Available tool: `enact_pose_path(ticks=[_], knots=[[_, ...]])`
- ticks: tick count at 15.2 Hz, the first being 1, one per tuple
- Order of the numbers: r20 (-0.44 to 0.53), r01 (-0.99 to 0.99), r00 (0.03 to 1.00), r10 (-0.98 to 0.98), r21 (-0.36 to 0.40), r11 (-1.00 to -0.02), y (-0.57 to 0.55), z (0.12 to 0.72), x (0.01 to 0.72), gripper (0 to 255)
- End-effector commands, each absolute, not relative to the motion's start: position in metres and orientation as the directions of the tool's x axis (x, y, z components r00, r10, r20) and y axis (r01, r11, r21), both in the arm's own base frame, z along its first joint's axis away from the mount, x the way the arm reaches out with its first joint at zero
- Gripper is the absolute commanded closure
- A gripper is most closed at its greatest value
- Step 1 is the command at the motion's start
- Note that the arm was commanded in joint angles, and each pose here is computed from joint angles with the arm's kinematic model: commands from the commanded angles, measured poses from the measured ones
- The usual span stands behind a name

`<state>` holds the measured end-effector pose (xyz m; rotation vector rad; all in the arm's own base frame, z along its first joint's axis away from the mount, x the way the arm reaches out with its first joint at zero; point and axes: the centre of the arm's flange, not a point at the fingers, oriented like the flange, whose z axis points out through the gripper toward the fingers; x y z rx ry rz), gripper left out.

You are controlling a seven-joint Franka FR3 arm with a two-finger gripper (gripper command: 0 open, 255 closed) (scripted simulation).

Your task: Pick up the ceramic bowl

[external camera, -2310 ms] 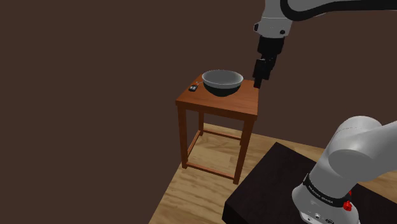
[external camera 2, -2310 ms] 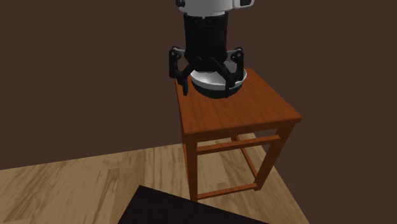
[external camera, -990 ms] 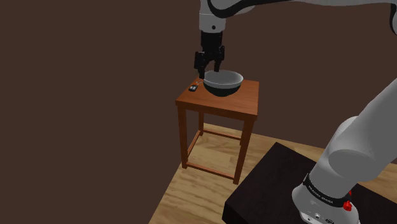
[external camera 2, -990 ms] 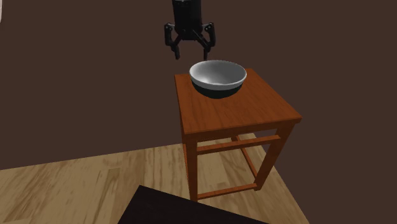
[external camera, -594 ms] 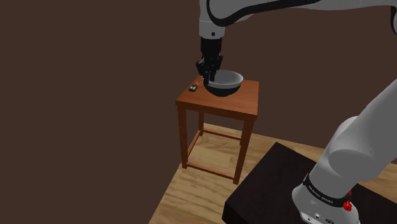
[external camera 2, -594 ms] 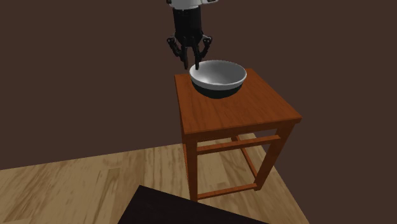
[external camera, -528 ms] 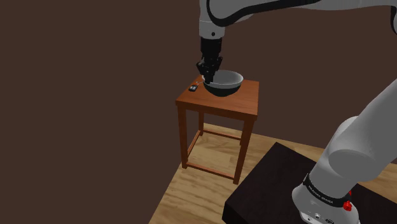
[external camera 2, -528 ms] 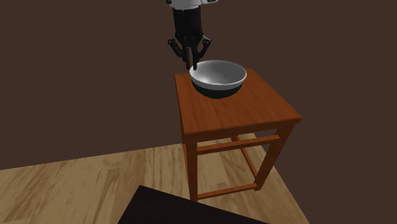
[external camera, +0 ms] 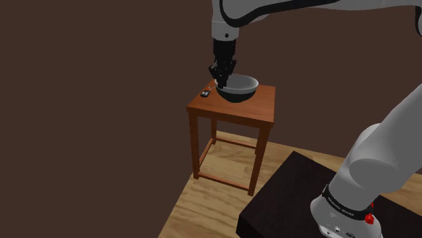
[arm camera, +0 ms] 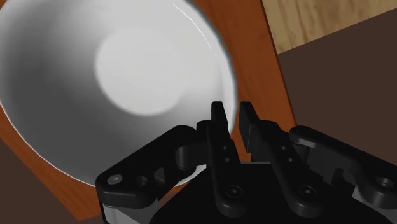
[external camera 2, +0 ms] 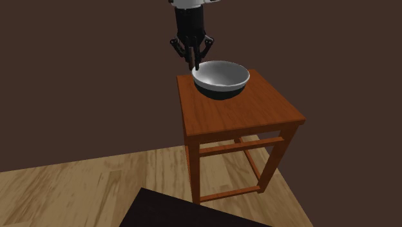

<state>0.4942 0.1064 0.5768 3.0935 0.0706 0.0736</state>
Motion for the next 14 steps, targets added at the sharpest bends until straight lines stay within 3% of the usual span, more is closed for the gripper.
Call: enact_pose_path(ticks=[1, 14], knots=[[0.046, 0.044, 0.998, 0.046, 0.048, -0.998, 0.106, 0.585, 0.494, 255], [0.046, 0.044, 0.998, 0.046, 0.048, -0.998, 0.106, 0.653, 0.494, 255]])
